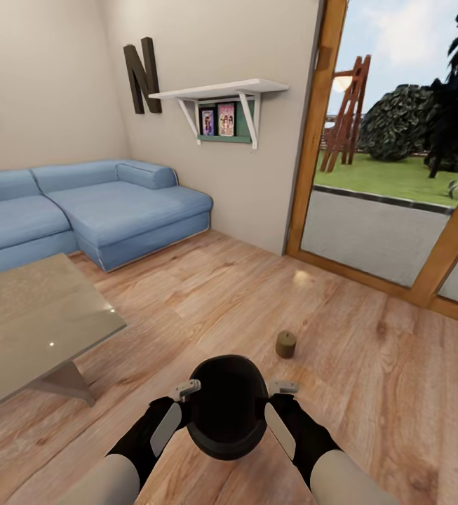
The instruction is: Place each of the two pumpkins and all three candles from the living room inside a cabinet in the living room (use any cabinet), then make sure every cabinet is closed, and position the cauldron so it is next to a table in the living room.
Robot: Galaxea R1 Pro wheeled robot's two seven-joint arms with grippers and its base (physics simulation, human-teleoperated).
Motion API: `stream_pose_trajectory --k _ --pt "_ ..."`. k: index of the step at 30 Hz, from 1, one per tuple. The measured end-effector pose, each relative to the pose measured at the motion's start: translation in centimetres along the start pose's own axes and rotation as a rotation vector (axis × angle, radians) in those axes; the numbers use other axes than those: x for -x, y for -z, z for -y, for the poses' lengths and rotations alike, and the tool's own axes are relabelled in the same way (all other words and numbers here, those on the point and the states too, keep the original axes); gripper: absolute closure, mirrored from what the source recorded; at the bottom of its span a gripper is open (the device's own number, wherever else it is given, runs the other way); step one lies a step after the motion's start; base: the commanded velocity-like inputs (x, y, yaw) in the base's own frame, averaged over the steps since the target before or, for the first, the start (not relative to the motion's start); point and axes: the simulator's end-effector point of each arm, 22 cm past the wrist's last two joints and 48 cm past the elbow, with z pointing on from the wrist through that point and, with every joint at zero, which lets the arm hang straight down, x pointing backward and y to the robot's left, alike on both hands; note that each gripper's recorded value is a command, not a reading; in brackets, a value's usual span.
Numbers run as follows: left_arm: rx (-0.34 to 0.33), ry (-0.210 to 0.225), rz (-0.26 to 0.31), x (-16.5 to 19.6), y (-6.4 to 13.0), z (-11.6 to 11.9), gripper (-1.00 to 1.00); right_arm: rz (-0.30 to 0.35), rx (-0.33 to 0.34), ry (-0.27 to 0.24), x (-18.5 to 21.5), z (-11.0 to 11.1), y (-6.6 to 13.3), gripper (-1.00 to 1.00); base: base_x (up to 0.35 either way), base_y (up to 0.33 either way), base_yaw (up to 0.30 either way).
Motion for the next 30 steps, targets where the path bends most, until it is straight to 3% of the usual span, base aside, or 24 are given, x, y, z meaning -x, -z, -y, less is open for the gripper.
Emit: stream_pose_trajectory --k 16,30 --pt "0.0 -0.001 0.0 0.0 0.0 0.0 1.0 0.0 0.0 0.001 0.0 0.01 0.0 1.0 0.065 -0.105 0.289" --pt "-0.001 0.0 0.001 0.02 0.0 0.01 1.0 0.001 0.0 0.002 0.03 0.0 0.0 1.0 0.0 -0.01 0.289"
